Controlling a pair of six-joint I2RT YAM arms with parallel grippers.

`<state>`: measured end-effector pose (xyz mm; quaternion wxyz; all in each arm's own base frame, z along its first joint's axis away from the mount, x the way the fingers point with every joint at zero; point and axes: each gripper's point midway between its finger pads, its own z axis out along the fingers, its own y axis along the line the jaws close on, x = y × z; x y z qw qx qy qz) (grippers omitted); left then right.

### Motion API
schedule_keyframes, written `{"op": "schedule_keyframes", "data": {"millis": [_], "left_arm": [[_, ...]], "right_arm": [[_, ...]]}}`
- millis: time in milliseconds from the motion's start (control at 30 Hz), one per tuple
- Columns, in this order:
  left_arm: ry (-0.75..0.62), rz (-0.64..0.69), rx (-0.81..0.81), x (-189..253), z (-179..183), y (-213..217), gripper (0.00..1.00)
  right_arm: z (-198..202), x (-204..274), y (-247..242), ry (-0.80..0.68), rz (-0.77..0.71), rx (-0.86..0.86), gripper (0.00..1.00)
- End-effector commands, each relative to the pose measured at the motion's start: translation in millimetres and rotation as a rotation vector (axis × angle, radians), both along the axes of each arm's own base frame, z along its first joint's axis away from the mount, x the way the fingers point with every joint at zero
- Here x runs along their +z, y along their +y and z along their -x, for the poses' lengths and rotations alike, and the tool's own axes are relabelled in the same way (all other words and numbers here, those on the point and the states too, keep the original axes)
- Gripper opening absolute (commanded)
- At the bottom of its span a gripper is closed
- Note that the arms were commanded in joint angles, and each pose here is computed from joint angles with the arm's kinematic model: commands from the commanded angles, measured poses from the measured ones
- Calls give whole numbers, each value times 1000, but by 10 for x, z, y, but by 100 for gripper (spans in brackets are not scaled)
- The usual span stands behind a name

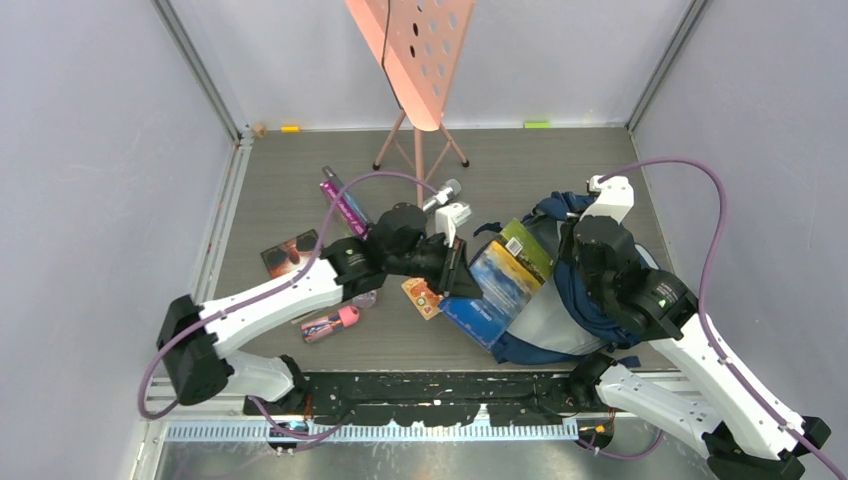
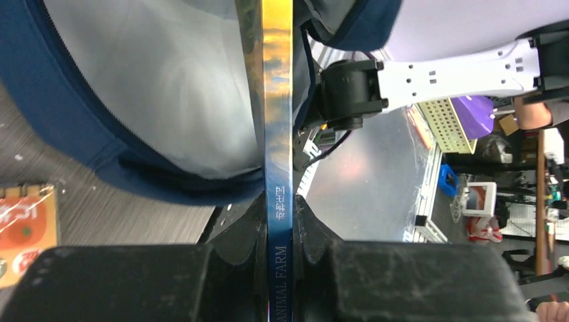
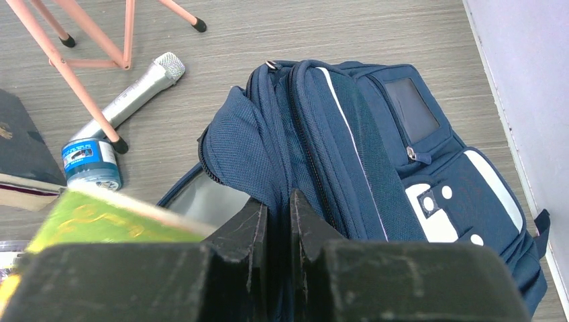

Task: Pack the student bag
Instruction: Place the book in the student bag.

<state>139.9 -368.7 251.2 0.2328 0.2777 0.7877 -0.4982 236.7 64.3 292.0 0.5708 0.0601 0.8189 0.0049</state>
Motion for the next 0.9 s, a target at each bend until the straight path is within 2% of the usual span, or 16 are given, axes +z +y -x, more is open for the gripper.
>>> {"op": "schedule_keyframes", "data": {"millis": [0, 100, 333, 867], "left_arm": [[-31, 210, -16, 391, -145, -372, 0], [15, 240, -25, 245, -197, -531, 0], [58, 198, -52, -171, -265, -1015, 0], [44, 176, 126, -815, -874, -1654, 0]], "right_arm": [[-5, 547, -78, -162, -135, -51, 1], [15, 570, -72, -169, -147, -41, 0], [34, 581, -57, -171, -161, -27, 0], [3, 488, -13, -144, -162, -29, 0]]}}
